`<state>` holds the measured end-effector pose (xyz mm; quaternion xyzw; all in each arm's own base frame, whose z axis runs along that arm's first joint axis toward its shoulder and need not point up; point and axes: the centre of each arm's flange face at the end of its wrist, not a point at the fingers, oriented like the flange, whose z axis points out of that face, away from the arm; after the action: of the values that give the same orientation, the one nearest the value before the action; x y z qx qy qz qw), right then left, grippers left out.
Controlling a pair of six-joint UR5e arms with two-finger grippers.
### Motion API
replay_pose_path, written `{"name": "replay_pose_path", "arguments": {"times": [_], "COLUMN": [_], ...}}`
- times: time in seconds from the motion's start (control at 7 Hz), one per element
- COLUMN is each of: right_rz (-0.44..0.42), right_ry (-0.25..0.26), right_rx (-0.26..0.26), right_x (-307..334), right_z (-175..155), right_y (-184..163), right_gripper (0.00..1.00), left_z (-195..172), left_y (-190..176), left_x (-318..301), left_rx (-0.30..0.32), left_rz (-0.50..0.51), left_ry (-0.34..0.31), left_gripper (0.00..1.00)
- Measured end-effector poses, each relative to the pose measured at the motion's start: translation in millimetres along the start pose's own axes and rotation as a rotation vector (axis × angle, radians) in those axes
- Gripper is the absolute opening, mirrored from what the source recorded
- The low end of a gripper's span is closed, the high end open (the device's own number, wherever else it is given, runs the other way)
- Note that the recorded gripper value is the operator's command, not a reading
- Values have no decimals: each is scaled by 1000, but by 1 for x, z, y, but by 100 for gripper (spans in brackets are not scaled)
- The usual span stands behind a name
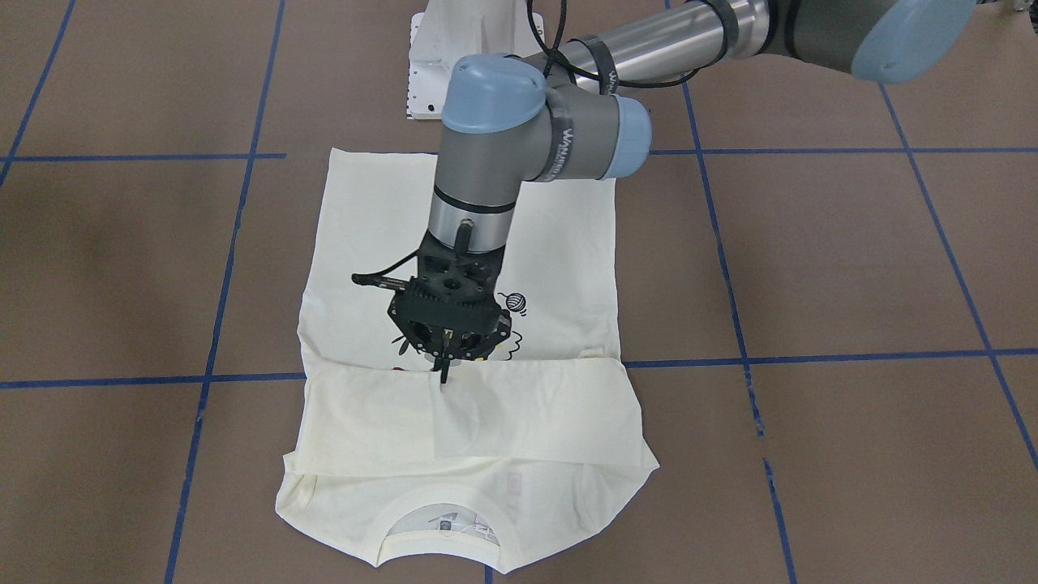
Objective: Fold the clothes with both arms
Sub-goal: 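Fold the sleeve across the shirt front with the left gripper, release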
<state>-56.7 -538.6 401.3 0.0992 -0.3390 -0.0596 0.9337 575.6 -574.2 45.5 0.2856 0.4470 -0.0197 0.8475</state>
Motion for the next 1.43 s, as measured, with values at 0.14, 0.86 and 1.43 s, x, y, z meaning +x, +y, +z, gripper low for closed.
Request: {"name": "replay_pose_path", "arguments": {"times": [0.14,0.86,1.43], "right_rz": [2,15,-18], "right_ry": [0,-2,-43], "right_rx": [0,3,28], "right_x": [0,-2,-26], "right_z": [0,-1,4], "right_y": [0,-2,-6], "right_gripper": [100,100,100], "left_z": [11,26,13], "left_y": [23,45,22], "left_x": [32,73,55], "left_rx": [3,28,-56], "left_rz": [21,-12,-45], "left_ry": [16,114,129], "left_gripper": [0,100,100]}}
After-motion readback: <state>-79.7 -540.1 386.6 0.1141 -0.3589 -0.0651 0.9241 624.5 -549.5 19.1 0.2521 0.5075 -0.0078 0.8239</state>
